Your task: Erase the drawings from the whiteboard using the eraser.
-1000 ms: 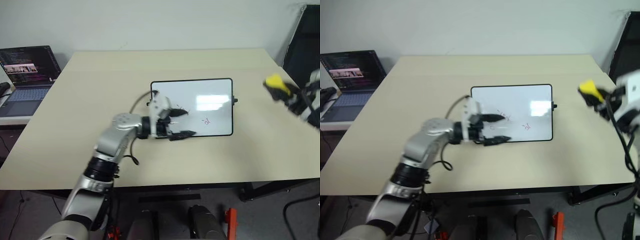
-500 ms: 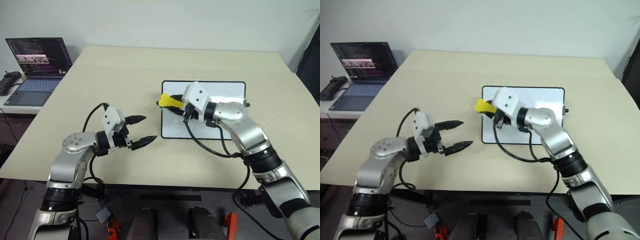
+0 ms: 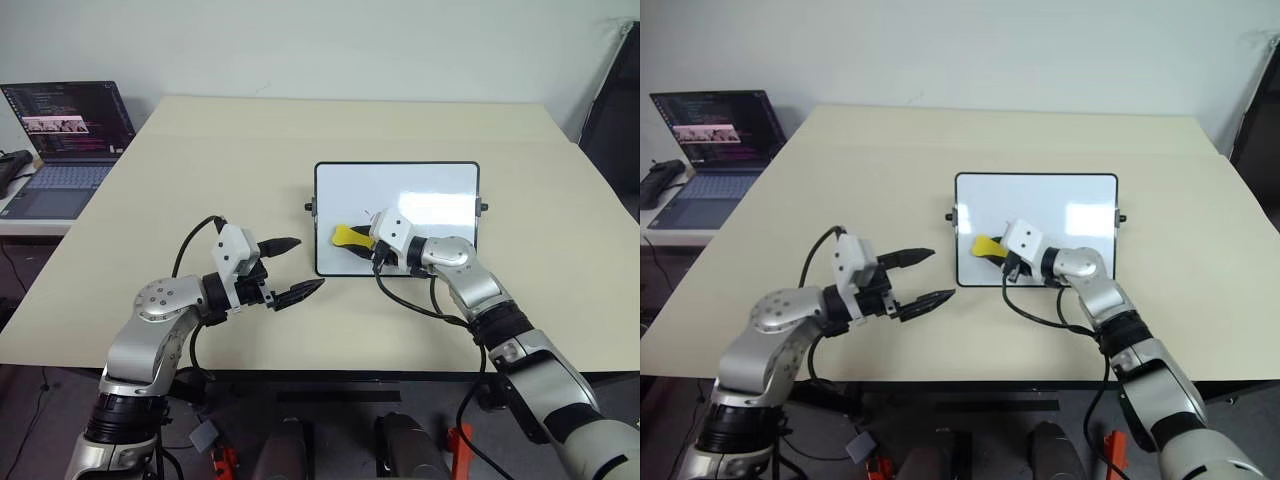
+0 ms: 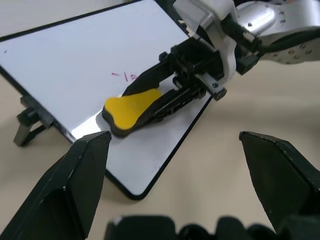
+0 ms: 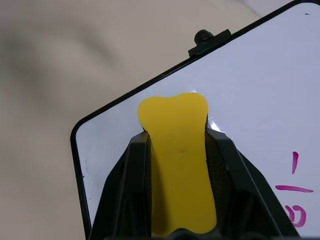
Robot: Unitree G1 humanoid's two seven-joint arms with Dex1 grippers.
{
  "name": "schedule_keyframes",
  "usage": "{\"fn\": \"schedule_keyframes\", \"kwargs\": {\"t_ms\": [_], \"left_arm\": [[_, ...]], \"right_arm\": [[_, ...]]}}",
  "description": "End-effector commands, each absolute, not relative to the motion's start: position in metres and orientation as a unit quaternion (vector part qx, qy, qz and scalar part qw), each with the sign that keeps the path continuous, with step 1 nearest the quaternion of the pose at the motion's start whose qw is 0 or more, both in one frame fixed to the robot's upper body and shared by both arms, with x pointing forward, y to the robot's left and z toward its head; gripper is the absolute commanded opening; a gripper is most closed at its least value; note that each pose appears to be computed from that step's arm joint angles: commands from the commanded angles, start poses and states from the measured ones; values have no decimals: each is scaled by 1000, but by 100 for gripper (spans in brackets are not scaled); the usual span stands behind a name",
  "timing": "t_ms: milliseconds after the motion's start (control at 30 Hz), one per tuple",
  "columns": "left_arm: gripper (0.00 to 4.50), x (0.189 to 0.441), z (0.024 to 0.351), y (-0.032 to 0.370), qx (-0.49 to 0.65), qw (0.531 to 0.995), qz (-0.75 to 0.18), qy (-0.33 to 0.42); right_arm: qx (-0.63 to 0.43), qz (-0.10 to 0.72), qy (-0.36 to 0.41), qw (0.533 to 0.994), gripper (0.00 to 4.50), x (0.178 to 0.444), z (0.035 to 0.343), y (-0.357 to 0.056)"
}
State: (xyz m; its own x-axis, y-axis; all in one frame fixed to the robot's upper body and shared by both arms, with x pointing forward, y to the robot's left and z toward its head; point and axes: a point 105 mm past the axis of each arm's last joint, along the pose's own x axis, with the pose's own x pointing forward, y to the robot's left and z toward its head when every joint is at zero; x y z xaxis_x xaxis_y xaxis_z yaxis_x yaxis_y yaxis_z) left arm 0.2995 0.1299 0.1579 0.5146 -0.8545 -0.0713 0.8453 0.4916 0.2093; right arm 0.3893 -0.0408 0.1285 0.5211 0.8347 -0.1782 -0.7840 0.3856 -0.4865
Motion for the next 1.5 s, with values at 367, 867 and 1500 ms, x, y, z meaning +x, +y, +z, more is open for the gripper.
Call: {"fn": "schedule_keyframes", "kwargs": {"t_ms": [367,867,1500], "left_arm": [[450,304,172,125,112,856,-502,-45],[450,309,165,131,119,855,-504,-23],[450,322,173,130,127,857,-498,-35]], "right_arm": [[-306,419,-54,853,112,404,100,-66],[-311,477,-32,821,112,384,85,-64],[-314,525,-51,789,112,356,112,-67]]}}
